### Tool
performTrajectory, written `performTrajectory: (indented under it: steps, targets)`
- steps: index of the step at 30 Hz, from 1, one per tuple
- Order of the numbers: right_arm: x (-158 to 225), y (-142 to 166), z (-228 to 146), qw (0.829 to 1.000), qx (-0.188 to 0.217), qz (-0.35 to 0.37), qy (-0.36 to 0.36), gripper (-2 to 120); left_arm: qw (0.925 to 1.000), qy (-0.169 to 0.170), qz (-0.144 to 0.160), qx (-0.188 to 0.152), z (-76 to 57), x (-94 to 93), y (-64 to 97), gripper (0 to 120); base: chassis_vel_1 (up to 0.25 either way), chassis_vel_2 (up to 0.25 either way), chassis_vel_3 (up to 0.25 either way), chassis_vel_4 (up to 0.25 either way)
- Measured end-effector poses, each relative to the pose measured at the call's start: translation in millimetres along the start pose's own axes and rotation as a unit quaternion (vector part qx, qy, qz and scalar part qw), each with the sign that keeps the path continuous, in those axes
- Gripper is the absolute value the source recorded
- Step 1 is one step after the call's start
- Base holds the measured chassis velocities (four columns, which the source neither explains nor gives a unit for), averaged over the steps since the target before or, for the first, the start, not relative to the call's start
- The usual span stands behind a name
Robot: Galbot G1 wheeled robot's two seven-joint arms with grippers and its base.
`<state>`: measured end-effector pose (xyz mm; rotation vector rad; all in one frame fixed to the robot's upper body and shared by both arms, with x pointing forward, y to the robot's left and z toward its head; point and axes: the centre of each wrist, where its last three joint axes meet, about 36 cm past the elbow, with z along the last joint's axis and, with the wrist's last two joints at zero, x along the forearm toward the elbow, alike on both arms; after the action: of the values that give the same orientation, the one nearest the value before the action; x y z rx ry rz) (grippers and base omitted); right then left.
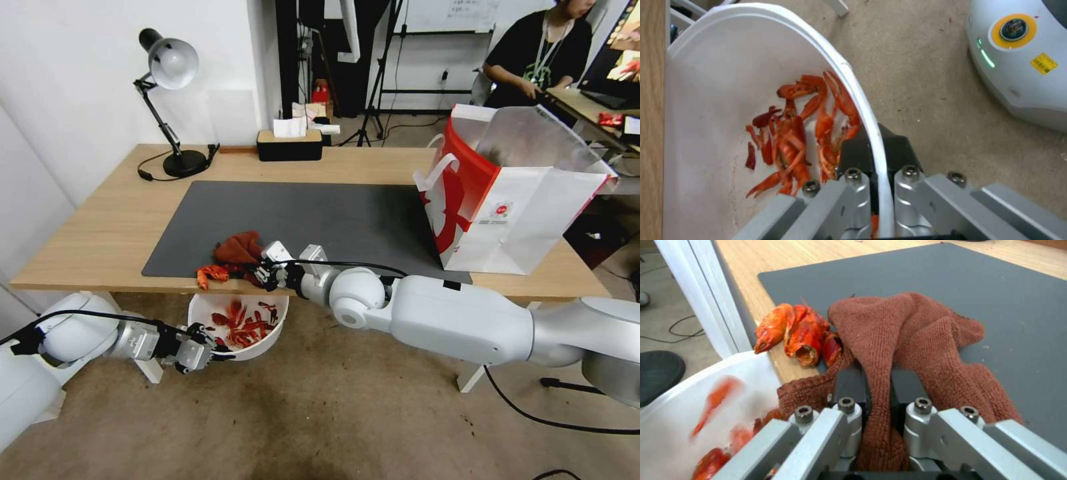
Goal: Sweep shrimp from table into container with towel, then put container into takeout bag.
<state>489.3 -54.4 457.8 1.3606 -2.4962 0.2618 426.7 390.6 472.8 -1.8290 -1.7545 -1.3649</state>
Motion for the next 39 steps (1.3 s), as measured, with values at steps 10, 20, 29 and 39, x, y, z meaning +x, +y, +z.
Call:
performTrajectory:
  steps: [10, 20, 29, 39]
  targets:
    - [4.0, 2.8, -3.5, 1.0, 0.004, -0.007, -0.002, 4, 1.0, 0.0, -0.001, 0.0, -1.3, 0.7, 1.0, 0, 0.0, 0.0, 0.0, 0.0]
    - [9.4, 6.8, -4.9, 1.0, 0.008, -0.015, 0.0, 4, 1.0, 0.001, -0.003, 0.002, -0.7, 2.4, 2.5, 0, 0.0, 0.0, 0.0, 0.0]
    - [18.8, 8.9, -3.9, 1.0, 0.012, -0.022, 0.004, 4, 1.0, 0.002, -0.005, 0.003, 0.1, 3.6, 3.6, 0, 0.0, 0.0, 0.0, 0.0]
    - [32.1, 10.3, -1.5, 0.999, 0.017, -0.032, 0.01, 4, 1.0, 0.002, -0.004, 0.003, 0.2, 4.4, 3.7, 0, 0.0, 0.0, 0.0, 0.0]
